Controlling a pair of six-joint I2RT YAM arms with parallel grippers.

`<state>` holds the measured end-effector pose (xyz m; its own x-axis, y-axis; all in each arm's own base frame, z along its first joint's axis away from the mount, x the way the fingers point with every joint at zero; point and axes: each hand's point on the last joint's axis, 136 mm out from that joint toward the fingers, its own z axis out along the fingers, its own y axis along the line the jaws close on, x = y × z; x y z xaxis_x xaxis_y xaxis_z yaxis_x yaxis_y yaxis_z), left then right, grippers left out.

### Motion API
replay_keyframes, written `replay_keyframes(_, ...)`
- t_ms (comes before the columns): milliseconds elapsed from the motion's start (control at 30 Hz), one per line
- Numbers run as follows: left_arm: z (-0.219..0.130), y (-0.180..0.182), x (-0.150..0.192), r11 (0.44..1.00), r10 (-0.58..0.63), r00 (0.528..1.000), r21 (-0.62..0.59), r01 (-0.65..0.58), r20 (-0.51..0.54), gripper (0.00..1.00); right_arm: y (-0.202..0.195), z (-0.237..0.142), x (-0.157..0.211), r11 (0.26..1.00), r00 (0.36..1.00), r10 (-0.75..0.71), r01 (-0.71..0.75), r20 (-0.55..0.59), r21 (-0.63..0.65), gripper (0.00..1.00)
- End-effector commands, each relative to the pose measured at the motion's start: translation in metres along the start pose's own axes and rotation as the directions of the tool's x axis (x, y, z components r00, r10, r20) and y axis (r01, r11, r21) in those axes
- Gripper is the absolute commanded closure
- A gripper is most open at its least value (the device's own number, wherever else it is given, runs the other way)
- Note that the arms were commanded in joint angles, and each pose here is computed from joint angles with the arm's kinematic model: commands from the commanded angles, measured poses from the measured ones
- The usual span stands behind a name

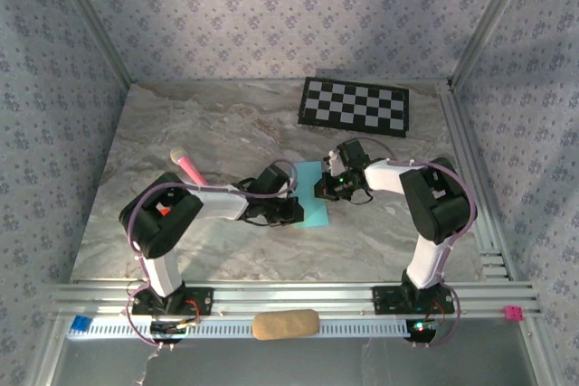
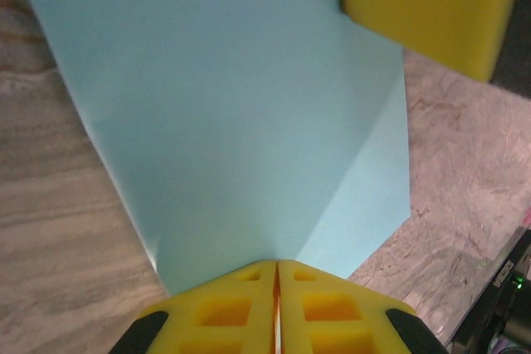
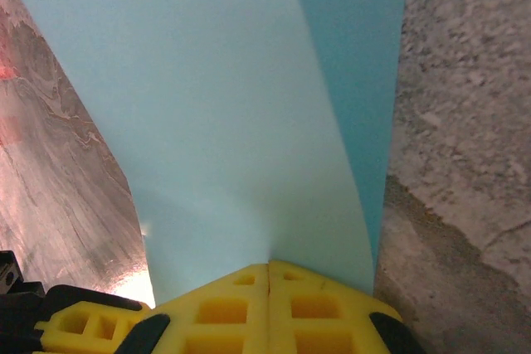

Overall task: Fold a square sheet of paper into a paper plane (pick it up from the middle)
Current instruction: First fold the square sheet of paper in half at the center of the table.

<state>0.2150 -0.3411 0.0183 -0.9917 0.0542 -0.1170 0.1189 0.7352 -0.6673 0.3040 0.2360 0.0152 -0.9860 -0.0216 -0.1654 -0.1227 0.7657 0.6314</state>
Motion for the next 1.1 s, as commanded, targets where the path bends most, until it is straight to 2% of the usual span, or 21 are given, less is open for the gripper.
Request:
replay_keyframes(0,-0.001,0.035,0.049,0.995,-0.025,0.991,-0.099,0.012,-0.130,0.88,-0.070,0.013,0.049,0.960,0.986,0.127,-0.095,-0.108,0.265,1.00)
replay_keyframes(167,-0.010,0.034,0.054,0.994,0.002,0.990,-0.109,-0.018,-0.140,0.87,-0.070,0.012,0.049,0.960,0.986,0.130,-0.099,-0.105,0.263,1.00)
replay_keyframes(300,-0.010,0.018,0.058,0.996,0.053,0.983,-0.063,-0.065,-0.173,0.88,-0.071,0.013,0.049,0.959,0.986,0.131,-0.100,-0.105,0.264,1.00)
replay_keyframes(367,-0.015,0.011,0.053,0.994,0.075,0.985,-0.066,-0.086,-0.157,0.88,-0.070,0.013,0.049,0.960,0.986,0.128,-0.097,-0.106,0.262,1.00)
replay_keyframes(433,-0.024,0.002,0.042,0.995,0.073,0.991,-0.059,-0.080,-0.116,0.89,-0.070,0.013,0.048,0.961,0.986,0.125,-0.093,-0.109,0.261,1.00)
replay_keyframes(633,-0.058,-0.044,-0.008,0.991,0.089,0.995,0.093,-0.092,0.033,0.88,-0.068,0.012,0.048,0.963,0.986,0.114,-0.080,-0.119,0.256,1.00)
replay_keyframes(733,-0.064,-0.040,-0.043,0.993,0.039,0.994,0.103,-0.049,0.100,0.87,-0.067,0.012,0.047,0.964,0.986,0.111,-0.077,-0.123,0.253,1.00)
replay_keyframes(867,-0.059,-0.038,-0.076,0.990,0.014,0.994,0.135,-0.029,0.108,0.87,-0.067,0.012,0.047,0.965,0.986,0.111,-0.076,-0.128,0.252,1.00)
replay_keyframes(1067,-0.038,-0.029,-0.099,0.993,0.012,0.996,0.119,-0.023,0.091,0.86,-0.068,0.012,0.046,0.967,0.984,0.119,-0.085,-0.130,0.242,1.00)
